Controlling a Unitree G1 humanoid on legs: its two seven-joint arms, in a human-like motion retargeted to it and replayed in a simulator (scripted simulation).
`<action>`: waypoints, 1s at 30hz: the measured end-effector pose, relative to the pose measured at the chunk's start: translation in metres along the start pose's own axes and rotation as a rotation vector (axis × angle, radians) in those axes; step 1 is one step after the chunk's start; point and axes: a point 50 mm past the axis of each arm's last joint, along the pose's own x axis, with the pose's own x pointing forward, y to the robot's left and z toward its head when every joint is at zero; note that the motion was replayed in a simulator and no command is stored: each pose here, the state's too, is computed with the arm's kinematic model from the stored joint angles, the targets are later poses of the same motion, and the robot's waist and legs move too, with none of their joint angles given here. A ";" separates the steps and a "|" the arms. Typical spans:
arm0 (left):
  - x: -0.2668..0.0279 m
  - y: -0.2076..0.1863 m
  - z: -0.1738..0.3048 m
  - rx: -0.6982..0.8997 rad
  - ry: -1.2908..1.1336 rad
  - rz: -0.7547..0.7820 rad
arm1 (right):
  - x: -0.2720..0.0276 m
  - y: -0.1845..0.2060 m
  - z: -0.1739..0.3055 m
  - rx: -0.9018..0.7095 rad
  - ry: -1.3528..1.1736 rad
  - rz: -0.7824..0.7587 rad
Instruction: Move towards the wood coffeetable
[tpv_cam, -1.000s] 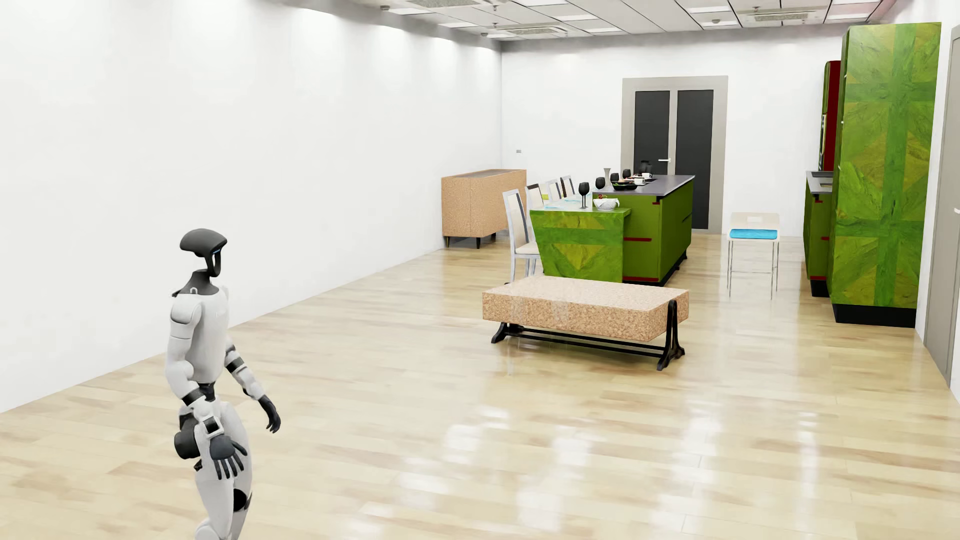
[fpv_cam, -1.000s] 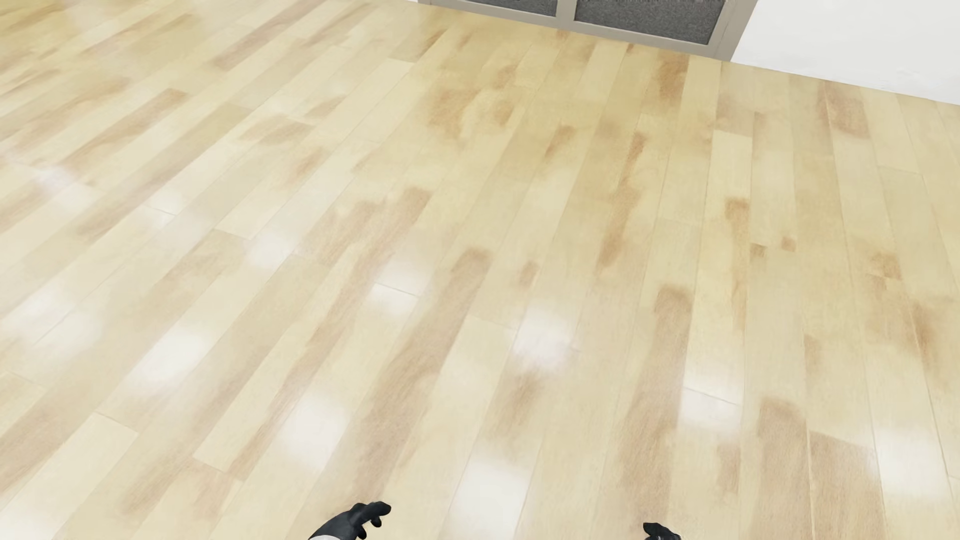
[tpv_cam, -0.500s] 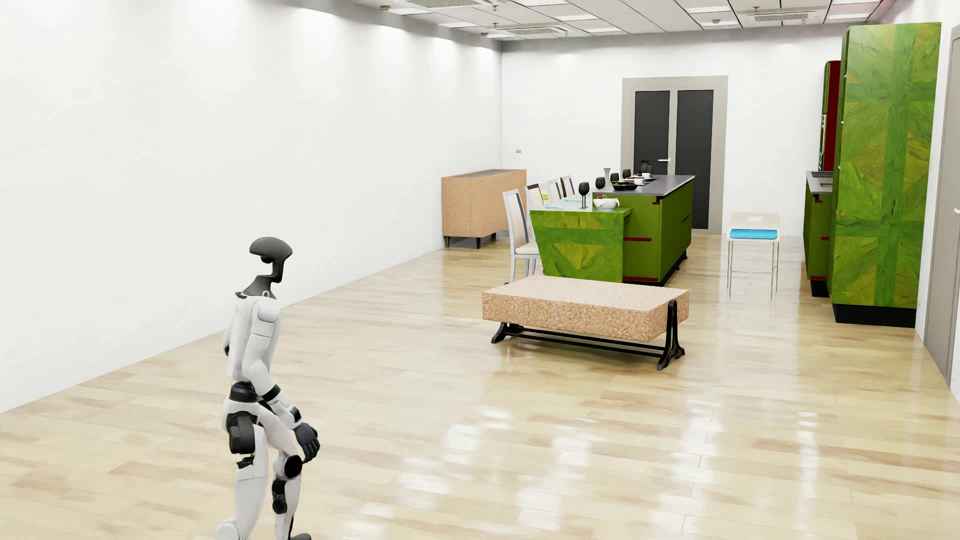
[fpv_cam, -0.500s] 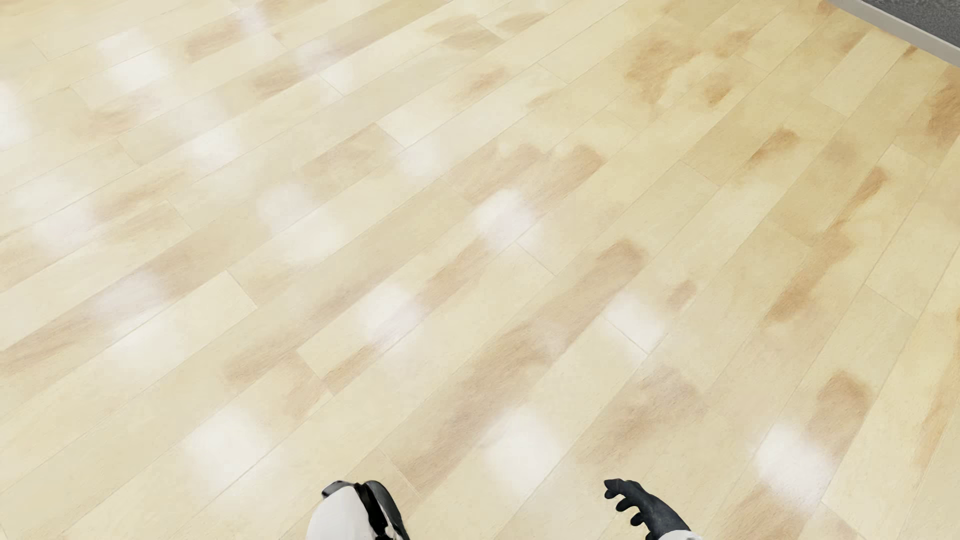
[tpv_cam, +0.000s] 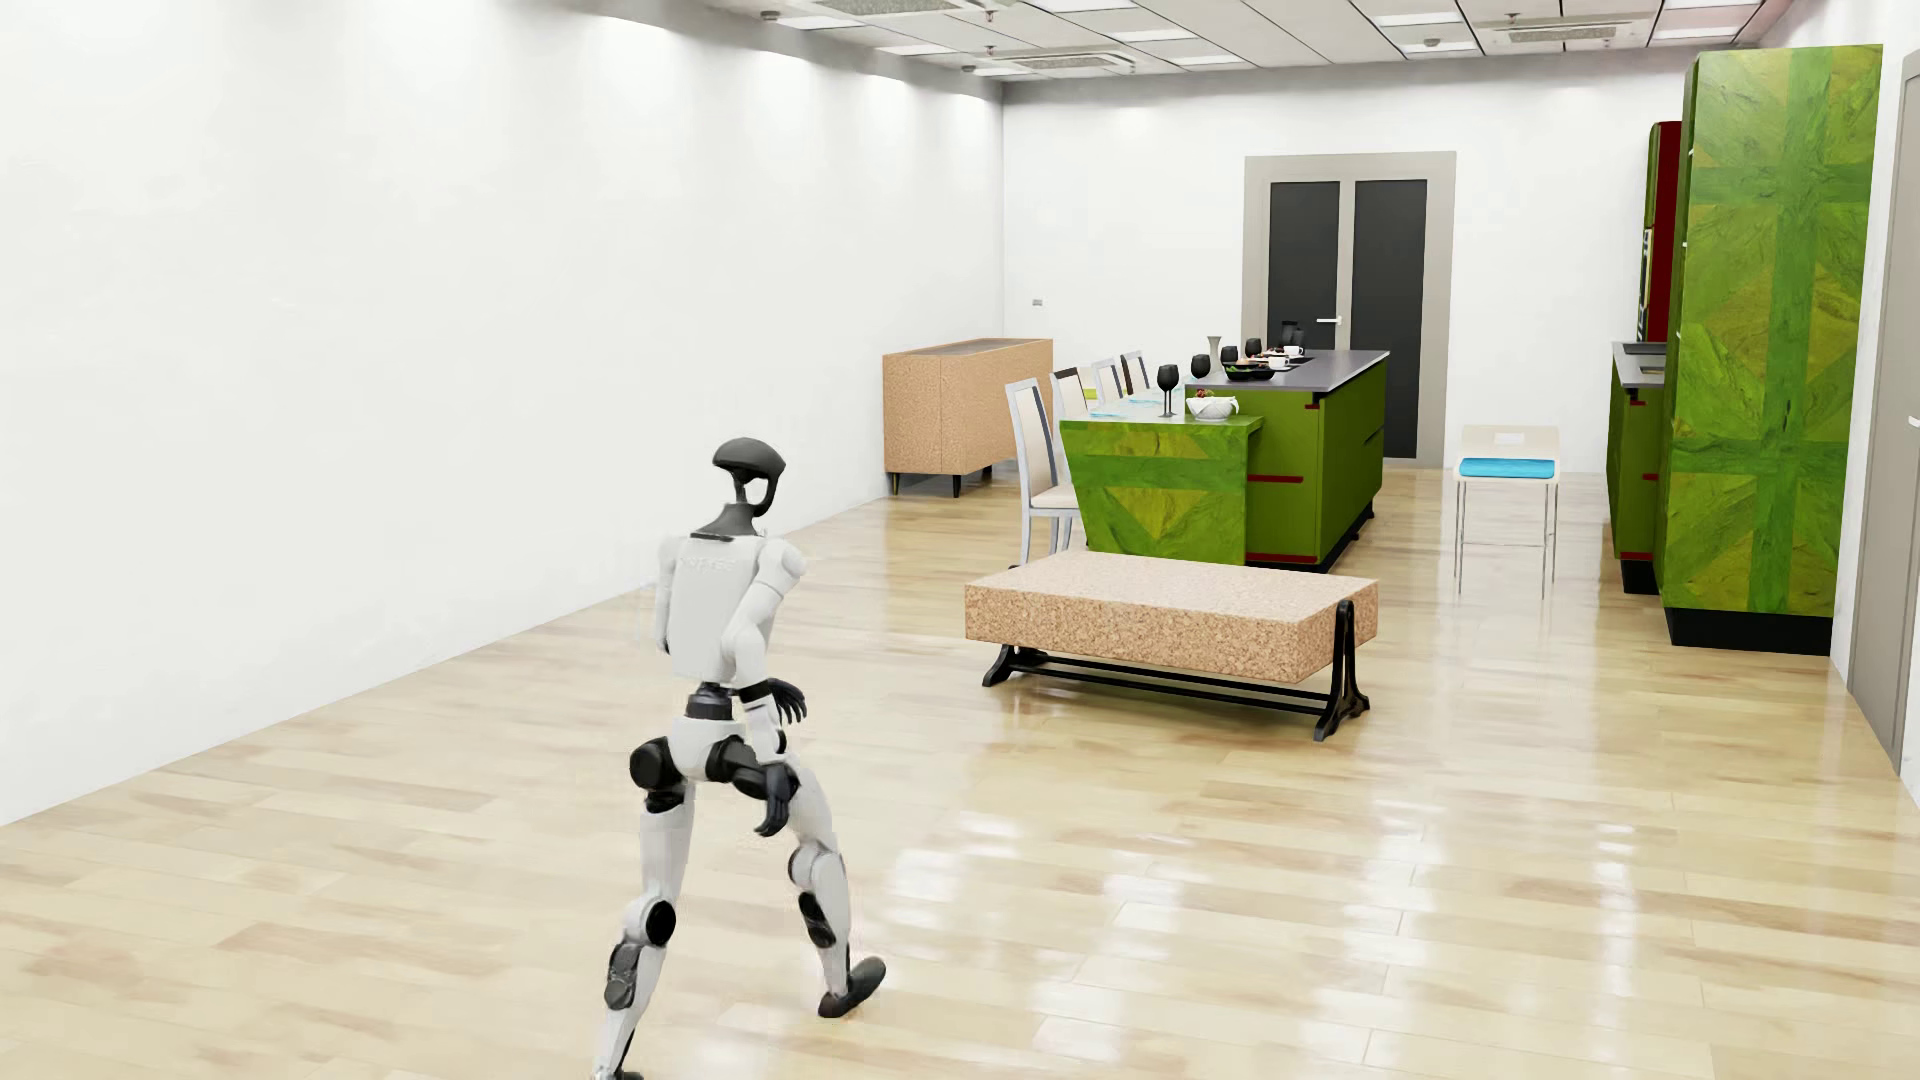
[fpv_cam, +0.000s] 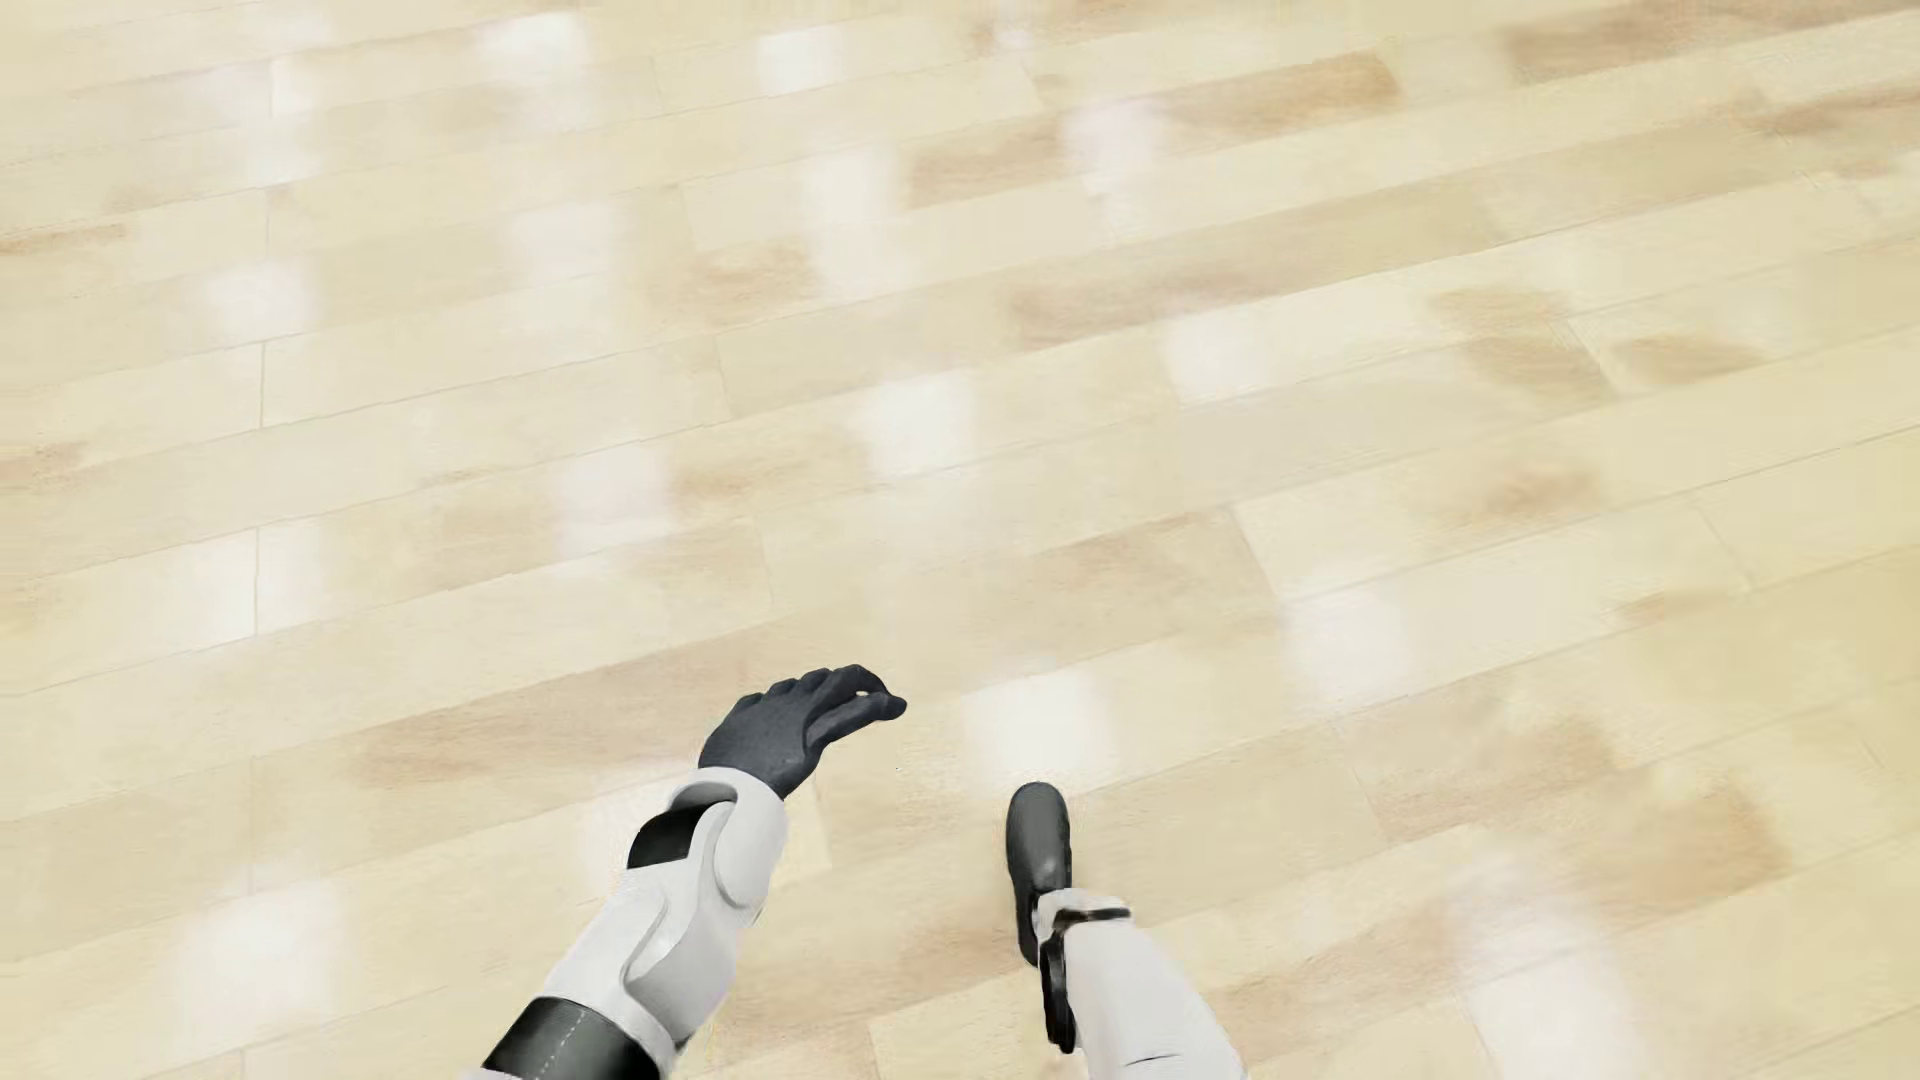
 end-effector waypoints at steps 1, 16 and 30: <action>0.005 -0.003 -0.001 -0.012 0.023 -0.008 | -0.003 0.005 -0.004 0.024 0.007 -0.027; -0.240 -0.172 -0.155 -0.430 1.150 -0.386 | -0.071 -0.069 0.247 -0.129 -1.012 -0.424; -0.007 -0.037 -0.010 -0.224 0.103 -0.018 | -0.011 0.028 -0.043 0.029 0.164 0.054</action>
